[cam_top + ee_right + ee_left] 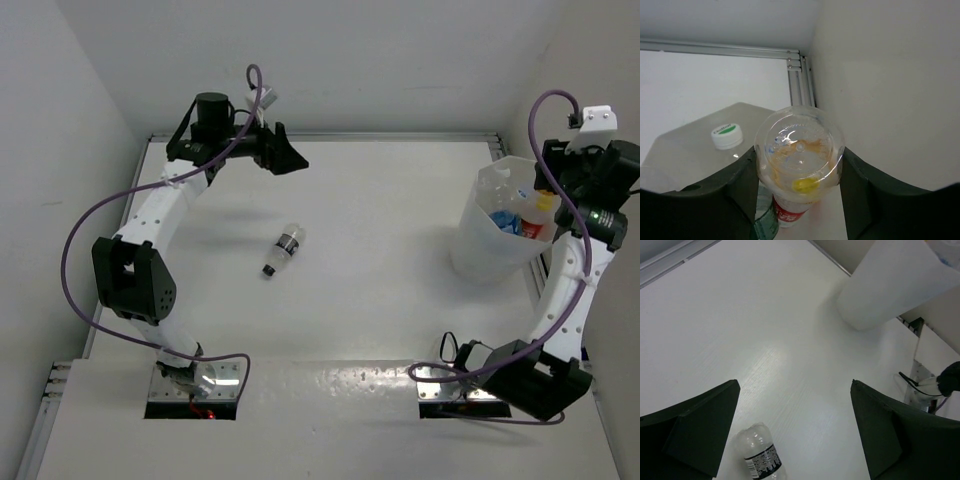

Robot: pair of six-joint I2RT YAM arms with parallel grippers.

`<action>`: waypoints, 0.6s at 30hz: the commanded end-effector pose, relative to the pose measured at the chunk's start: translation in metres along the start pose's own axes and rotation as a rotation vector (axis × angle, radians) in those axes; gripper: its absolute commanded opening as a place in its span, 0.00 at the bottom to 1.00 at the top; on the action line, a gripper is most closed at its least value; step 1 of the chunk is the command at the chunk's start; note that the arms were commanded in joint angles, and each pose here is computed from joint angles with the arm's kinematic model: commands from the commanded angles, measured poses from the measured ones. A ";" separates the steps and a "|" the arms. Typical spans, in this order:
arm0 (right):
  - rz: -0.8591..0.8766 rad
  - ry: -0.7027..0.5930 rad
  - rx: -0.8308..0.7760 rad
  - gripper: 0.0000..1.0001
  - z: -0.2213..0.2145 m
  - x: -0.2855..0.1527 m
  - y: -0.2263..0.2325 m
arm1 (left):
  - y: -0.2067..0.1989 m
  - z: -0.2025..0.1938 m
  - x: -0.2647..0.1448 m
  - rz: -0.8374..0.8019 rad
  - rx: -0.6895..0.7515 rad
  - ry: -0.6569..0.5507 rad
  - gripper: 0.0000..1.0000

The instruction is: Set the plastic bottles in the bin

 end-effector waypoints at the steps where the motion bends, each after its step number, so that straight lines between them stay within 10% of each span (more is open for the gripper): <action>1: -0.059 -0.080 -0.065 0.08 0.002 0.001 -0.009 | 0.023 -0.013 -0.005 0.111 0.062 0.048 1.00; 5: -0.006 -0.035 -0.046 0.37 -0.013 0.006 -0.001 | 0.049 -0.035 -0.021 0.255 0.075 0.117 1.00; 9: 0.056 -0.125 0.002 0.10 -0.002 0.000 0.012 | 0.061 -0.052 -0.033 0.301 0.064 0.142 1.00; 18: 0.155 -0.196 0.126 0.06 0.021 0.007 0.027 | 0.070 -0.065 -0.044 0.324 0.052 0.155 1.00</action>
Point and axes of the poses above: each gripper's point midway between its finger pads, its own x axis out along the fingers, its own y axis along the line the jaws close on, z = x × y, the point moved 2 cm from there along -x, back along the fingers, and after that the axes turned 1 degree about -x, right-handed, at the moved point
